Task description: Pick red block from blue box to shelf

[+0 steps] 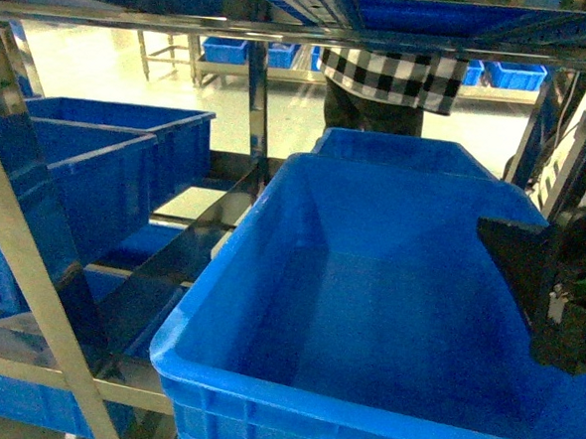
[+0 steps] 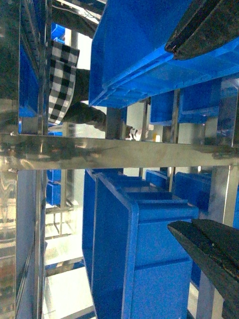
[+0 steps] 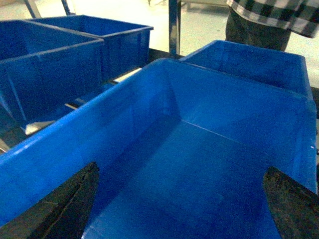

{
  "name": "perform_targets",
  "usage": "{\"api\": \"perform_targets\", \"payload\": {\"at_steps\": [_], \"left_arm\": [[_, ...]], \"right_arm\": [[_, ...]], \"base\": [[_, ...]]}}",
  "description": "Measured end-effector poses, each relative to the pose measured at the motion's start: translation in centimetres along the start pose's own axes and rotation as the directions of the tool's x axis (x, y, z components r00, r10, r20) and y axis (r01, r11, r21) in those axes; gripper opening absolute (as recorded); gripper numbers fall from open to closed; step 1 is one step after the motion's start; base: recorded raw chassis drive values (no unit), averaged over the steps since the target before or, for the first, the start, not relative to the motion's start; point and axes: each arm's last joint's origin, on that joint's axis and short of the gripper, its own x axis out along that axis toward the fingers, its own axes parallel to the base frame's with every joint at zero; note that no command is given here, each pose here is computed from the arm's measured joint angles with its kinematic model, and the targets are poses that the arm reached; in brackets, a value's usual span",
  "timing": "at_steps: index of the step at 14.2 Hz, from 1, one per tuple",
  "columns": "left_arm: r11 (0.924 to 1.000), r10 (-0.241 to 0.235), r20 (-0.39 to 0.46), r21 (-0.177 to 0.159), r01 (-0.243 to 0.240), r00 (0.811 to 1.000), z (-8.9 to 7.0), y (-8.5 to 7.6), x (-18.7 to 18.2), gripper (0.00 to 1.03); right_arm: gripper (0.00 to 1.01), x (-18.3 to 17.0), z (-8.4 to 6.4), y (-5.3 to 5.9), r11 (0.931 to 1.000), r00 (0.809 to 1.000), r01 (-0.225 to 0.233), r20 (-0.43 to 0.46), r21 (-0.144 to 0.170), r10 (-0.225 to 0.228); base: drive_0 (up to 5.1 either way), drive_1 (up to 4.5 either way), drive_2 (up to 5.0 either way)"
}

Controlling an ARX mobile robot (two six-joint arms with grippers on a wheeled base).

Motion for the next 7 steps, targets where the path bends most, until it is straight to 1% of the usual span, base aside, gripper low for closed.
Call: {"api": "perform_targets", "payload": {"at_steps": [1, 2, 4, 5, 6, 7], "left_arm": [[1.0000, 0.000, 0.000, 0.000, 0.000, 1.000, 0.0, 0.0, 0.0, 0.98], [1.0000, 0.000, 0.000, 0.000, 0.000, 1.000, 0.0, 0.0, 0.0, 0.98], [1.0000, 0.000, 0.000, 0.000, 0.000, 1.000, 0.0, 0.0, 0.0, 0.98], [1.0000, 0.000, 0.000, 0.000, 0.000, 1.000, 0.0, 0.0, 0.0, 0.98], [1.0000, 0.000, 0.000, 0.000, 0.000, 1.000, 0.0, 0.0, 0.0, 0.98], [1.0000, 0.000, 0.000, 0.000, 0.000, 1.000, 0.0, 0.0, 0.0, 0.98]], "right_arm": [[0.98, -0.4, 1.0, 0.1, 0.9995, 1.000, -0.017, 0.014, 0.027, 0.017], [0.98, -0.8, 1.7, 0.4, 0.9981, 0.999, -0.027, 0.021, 0.055, 0.026], [0.98, -1.7, 1.9, 1.1, 0.9937, 0.999, -0.041, -0.004, 0.105, 0.041], [0.98, -2.3, 2.0, 1.3, 0.9917, 0.999, -0.049, -0.009, 0.119, 0.050], [0.98, -2.9, 1.4, 1.4, 0.9903, 0.998, -0.041, -0.038, 0.133, 0.046], [0.98, -3.3, 0.6, 1.3, 0.9898, 0.997, -0.017, -0.069, 0.142, 0.027]], "base": [[0.0, 0.00, 0.0], [0.0, 0.00, 0.0], [0.0, 0.00, 0.0], [0.0, 0.00, 0.0], [0.0, 0.00, 0.0], [0.0, 0.00, 0.0]]}}
